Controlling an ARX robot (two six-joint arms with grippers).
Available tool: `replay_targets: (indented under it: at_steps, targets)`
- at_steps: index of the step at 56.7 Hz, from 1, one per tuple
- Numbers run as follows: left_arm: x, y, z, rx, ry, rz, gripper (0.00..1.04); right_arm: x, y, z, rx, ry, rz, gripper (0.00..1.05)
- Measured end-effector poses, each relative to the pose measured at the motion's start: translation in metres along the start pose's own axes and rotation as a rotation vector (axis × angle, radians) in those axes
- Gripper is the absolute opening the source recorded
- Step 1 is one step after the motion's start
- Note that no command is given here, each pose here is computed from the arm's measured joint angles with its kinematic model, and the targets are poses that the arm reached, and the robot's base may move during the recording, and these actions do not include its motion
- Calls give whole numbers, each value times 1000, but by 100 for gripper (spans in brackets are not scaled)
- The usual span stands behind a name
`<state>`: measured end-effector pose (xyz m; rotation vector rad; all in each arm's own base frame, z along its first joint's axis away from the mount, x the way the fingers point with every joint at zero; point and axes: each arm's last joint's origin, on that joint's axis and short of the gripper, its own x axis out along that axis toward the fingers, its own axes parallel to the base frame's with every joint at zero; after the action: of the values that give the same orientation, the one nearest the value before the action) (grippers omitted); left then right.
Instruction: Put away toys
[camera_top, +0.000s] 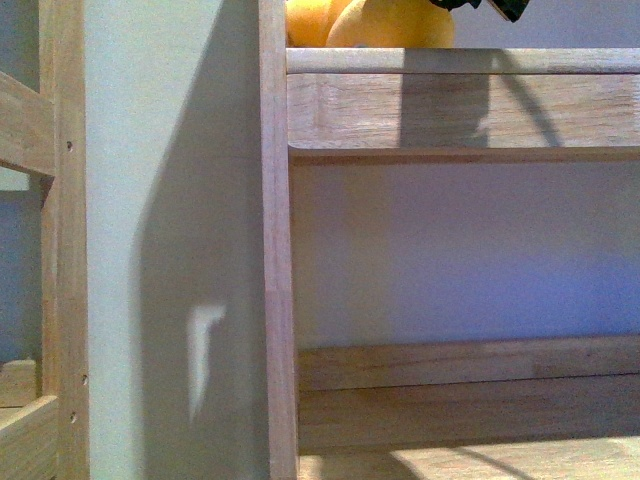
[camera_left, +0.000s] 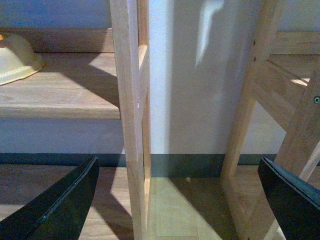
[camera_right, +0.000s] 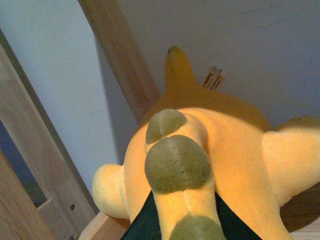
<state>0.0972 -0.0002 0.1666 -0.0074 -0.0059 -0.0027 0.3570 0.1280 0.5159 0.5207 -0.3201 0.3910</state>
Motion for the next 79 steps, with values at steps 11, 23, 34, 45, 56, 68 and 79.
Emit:
replay_targets:
  at_steps: [11,23,34,45,56,68,79]
  targets:
    - [0,0,0,0,0,0,98,-1,-2,-2,-6,10,-17,11]
    - [0,0,0,0,0,0,98,-5,-6,2,-40,9,-50,42]
    - [0,0,0,0,0,0,98,-12,-10,6,-101,4,-94,69]
    - [0,0,0,0,0,0,98,-24,-12,15,-146,13,-107,97]
    - [0,0,0,0,0,0,98,-50,-14,34,-177,-7,-110,98]
    - [0,0,0,0,0,0,98,-111,-18,50,-221,-21,-142,98]
    - [0,0,0,0,0,0,98,-187,-22,50,-253,-25,-157,98]
